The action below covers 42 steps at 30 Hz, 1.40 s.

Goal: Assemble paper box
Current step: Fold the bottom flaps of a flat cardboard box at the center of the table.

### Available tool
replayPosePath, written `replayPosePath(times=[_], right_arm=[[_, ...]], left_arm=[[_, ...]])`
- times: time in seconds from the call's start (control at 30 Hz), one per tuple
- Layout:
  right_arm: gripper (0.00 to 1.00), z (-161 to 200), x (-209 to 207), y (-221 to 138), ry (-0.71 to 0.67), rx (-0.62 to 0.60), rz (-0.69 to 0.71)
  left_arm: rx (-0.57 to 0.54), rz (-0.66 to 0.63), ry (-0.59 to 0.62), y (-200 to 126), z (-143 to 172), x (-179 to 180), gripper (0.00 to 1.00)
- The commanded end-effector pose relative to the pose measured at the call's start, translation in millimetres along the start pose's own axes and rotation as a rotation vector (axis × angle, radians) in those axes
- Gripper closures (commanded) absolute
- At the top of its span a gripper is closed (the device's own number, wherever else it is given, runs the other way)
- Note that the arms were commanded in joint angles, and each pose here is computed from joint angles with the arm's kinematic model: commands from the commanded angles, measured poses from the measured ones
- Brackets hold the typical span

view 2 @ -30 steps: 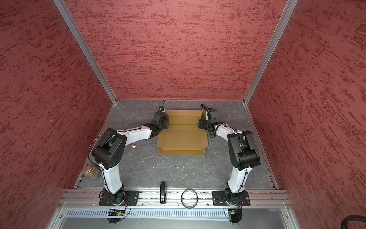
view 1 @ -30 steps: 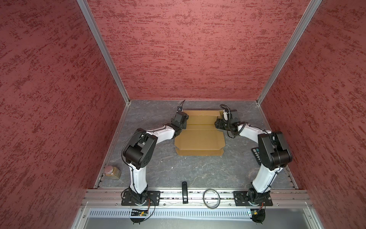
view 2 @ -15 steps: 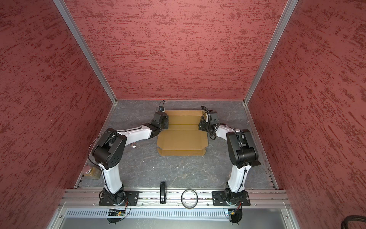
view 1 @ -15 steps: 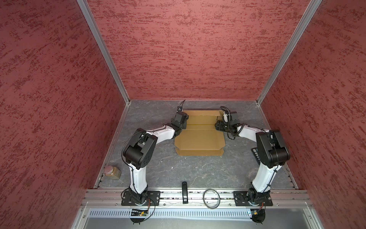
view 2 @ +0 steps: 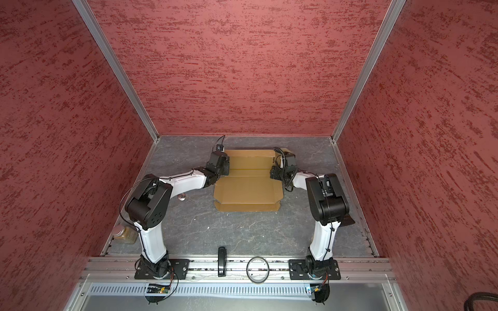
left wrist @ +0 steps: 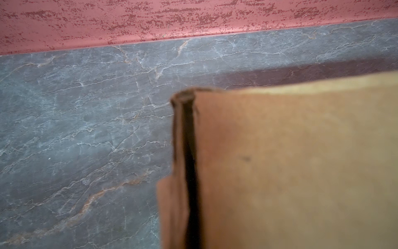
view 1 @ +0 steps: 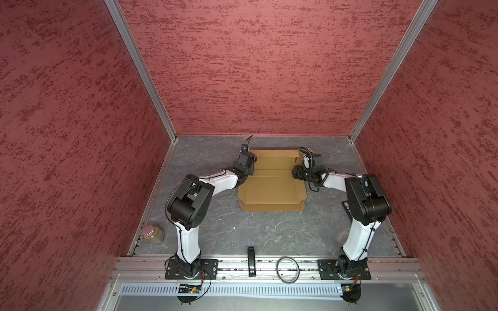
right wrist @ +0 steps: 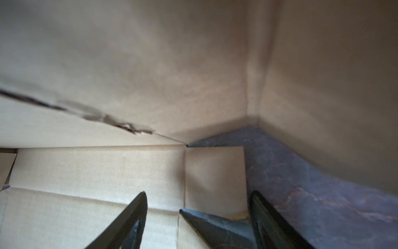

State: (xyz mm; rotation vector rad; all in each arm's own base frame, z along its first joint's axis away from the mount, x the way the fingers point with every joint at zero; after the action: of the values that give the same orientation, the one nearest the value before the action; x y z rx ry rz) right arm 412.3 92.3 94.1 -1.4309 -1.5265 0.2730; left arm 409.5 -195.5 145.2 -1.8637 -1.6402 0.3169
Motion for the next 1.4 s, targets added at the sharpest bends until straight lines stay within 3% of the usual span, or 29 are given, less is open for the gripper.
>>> replayPosePath(times=[0.0, 0.57, 0.83, 1.37], right_arm=[[0.24, 0, -1, 3, 0.015, -0.007, -0.036], [0.28, -6, 24, -27, -0.012, -0.052, -0.235], [0.34, -6, 30, -25, -0.005, -0.038, -0.267], [0.37, 5, 40, -9, 0.004, 0.005, -0.273]], left_arm=[[0.023, 0.002, 0.016, 1, 1, -4, 1.00], [0.022, 0.013, 0.016, 3, 2, -10, 1.00], [0.024, 0.018, 0.011, 2, 4, -13, 1.00], [0.022, 0.031, 0.011, 1, 3, -20, 1.00]])
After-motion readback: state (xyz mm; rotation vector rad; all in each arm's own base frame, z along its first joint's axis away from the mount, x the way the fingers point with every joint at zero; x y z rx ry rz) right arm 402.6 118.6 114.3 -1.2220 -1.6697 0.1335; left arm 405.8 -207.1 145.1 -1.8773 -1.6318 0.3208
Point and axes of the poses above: each gripper's point midway between its finger pads, its own y axis out along the fingers, its own x axis along the line the jaws close on, z = x × y, the point moved 8 cm from there along -y, back along the fingers, and after that the axes turned 13 degrees about y, right-handed, at the moved point
